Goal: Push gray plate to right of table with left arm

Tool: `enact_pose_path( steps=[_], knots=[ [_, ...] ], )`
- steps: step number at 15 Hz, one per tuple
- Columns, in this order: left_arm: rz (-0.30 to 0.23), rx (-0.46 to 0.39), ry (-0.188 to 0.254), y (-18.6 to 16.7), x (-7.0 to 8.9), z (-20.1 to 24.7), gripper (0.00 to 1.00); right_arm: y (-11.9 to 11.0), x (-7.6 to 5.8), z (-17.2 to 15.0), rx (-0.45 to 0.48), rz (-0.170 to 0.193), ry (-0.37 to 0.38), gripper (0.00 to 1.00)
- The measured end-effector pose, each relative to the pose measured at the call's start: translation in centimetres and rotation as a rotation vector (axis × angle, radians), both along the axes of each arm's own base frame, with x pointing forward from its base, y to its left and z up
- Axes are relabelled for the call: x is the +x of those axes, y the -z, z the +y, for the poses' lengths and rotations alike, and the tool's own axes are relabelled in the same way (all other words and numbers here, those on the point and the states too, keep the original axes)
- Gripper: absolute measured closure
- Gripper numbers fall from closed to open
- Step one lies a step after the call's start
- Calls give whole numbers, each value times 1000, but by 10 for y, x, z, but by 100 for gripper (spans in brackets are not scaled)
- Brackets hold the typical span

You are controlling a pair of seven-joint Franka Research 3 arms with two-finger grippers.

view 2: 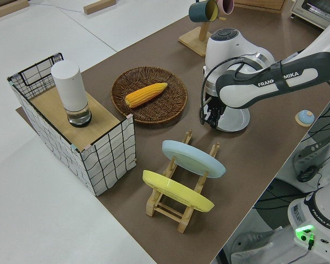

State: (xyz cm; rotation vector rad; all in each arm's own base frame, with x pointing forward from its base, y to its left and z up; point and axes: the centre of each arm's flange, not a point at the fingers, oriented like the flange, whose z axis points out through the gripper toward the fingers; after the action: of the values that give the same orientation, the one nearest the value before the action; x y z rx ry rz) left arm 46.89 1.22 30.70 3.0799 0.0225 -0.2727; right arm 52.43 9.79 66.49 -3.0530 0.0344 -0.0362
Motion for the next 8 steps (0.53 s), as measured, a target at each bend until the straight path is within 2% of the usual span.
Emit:
enact_pose_path(
  steps=[8],
  knots=[
    [1, -12, -2, 0, 0, -21, 97, 0, 0, 0, 0, 0, 0, 0]
  ],
)
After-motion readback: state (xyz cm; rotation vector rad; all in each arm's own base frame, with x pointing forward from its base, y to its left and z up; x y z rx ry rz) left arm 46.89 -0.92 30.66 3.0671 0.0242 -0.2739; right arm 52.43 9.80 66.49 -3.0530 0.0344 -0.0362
